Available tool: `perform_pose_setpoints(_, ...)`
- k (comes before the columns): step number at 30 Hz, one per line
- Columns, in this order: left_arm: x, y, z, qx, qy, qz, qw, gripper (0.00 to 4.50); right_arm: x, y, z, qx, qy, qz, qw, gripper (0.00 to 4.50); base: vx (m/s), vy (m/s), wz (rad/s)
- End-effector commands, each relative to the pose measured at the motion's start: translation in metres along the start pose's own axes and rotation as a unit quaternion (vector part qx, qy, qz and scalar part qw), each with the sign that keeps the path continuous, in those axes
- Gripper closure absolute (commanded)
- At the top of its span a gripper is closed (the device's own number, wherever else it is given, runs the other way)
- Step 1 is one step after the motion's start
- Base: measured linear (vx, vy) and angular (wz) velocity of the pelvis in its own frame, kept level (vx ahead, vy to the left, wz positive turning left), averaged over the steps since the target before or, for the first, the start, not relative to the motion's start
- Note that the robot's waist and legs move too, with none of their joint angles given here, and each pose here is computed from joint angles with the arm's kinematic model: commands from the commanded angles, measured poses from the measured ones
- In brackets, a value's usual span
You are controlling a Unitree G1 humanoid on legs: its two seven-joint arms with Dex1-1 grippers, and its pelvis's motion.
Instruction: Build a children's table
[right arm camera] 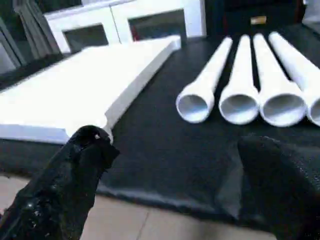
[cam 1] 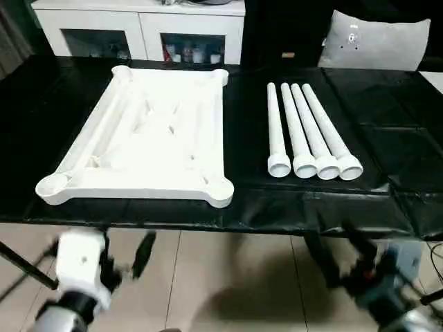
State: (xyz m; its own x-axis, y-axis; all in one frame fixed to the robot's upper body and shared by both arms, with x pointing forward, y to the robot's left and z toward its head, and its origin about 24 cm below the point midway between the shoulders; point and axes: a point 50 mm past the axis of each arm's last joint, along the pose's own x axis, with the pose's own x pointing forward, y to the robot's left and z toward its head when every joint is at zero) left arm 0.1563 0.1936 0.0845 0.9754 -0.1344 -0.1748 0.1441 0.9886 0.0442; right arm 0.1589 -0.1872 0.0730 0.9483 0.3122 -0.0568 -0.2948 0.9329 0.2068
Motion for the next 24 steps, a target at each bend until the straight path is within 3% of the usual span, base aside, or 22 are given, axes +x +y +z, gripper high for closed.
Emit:
perform_pose_setpoints(1,0.001,-0.001,0.006,-0.001,0.001,0.008,1.0,0.06,-0.002,-0.003,0.006,-0.013,0.003,-0.009,1.0,0.0,0.0,0.0,0.0)
perform_pose_setpoints(5,0.007,-0.001,0.014,0.017,-0.001,0.024,1.0,0.06,-0.003,-0.01,0.011,-0.038,0.007,-0.036,0.999,0.0,0.0,0.0,0.0)
perform_pose_setpoints(8,0.012,0.001,0.017,0.026,-0.007,0.027,0.999,0.06,0.0,-0.013,0.013,-0.021,-0.005,-0.048,0.999,0.0,0.0,0.0,0.0)
perform_pose_setpoints(9,0.026,0.005,0.027,0.022,-0.031,0.025,0.999,0.06,0.012,-0.014,0.019,-0.011,-0.021,-0.043,0.999,0.0,0.0,0.0,0.0)
perform_pose_setpoints(14,0.047,0.013,0.033,0.016,-0.057,0.042,0.997,0.06,0.027,-0.017,0.022,0.018,-0.049,-0.054,0.997,0.0,0.0,0.0,0.0)
perform_pose_setpoints(20,0.087,0.014,0.012,0.021,-0.027,-0.004,0.999,0.06,0.061,-0.025,0.007,0.034,-0.042,-0.121,0.991,0.0,0.0,0.0,0.0)
perform_pose_setpoints(22,0.095,0.011,0.004,0.02,-0.014,0.0,1.0,0.06,0.074,-0.024,0.003,0.026,-0.029,-0.119,0.992,0.0,0.0,0.0,0.0)
perform_pose_setpoints(24,0.104,0.004,-0.002,0.02,-0.007,-0.002,1.0,0.06,0.092,-0.018,0.001,-0.01,-0.007,-0.106,0.994,0.0,0.0,0.0,0.0)
